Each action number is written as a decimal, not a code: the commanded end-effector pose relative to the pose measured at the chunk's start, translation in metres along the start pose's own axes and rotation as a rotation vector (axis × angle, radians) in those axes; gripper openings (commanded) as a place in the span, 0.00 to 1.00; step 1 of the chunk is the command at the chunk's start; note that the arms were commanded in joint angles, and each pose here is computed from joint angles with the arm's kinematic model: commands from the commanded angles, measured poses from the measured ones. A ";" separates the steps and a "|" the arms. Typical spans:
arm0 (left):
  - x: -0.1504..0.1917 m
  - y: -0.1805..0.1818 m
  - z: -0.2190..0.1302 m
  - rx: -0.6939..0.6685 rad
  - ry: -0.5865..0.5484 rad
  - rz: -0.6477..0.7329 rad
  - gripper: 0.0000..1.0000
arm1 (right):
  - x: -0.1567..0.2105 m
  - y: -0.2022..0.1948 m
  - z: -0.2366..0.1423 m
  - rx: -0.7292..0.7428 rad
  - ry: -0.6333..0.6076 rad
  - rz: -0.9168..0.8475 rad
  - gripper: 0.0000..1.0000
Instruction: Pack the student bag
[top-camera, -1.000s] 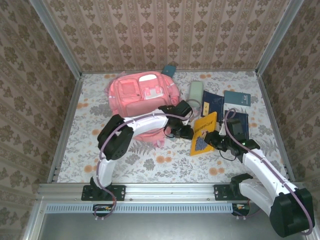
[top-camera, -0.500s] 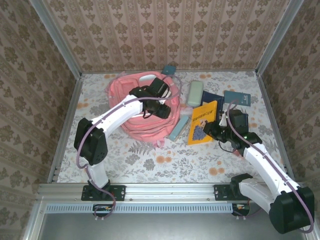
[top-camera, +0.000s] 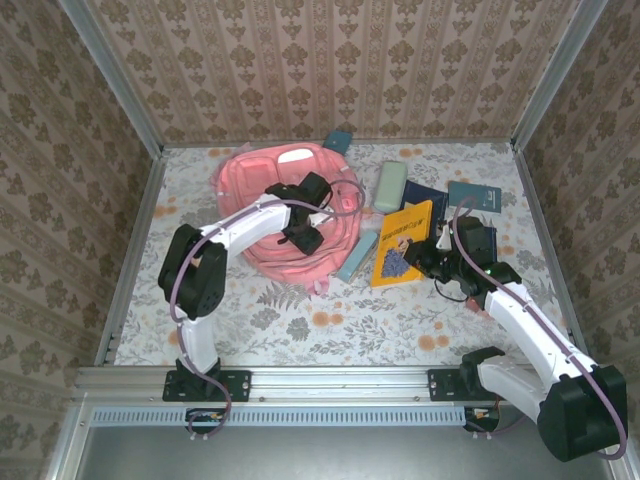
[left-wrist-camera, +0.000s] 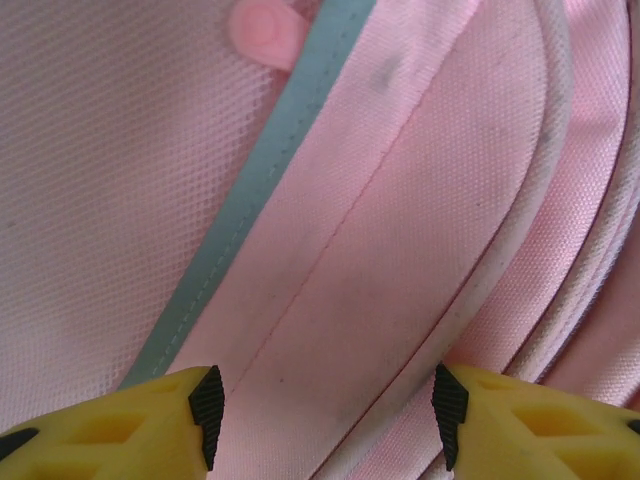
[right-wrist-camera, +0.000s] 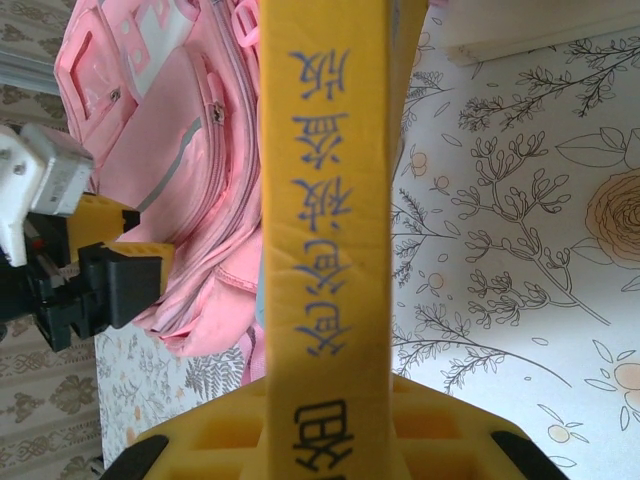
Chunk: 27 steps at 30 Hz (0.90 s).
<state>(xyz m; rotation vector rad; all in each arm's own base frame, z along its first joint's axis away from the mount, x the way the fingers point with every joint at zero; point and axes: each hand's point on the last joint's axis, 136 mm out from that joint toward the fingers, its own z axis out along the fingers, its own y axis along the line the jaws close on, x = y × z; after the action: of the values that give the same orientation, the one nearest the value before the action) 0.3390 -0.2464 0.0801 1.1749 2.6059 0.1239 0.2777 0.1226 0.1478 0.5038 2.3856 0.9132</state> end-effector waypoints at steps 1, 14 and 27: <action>0.008 -0.003 0.013 -0.024 0.047 0.074 0.62 | -0.018 0.028 -0.005 -0.088 -0.058 -0.034 0.00; 0.003 0.024 0.020 -0.196 0.037 0.068 0.00 | -0.017 0.033 -0.005 -0.118 -0.052 -0.028 0.00; -0.055 0.050 -0.106 -0.103 -0.265 -0.169 0.00 | -0.034 0.089 -0.014 -0.344 -0.060 -0.048 0.00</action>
<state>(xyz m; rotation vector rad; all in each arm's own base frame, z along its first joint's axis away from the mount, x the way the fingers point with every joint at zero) 0.3631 -0.2492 0.1391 1.0792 2.4956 0.1548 0.2918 0.1418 0.1726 0.4696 2.2920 1.0827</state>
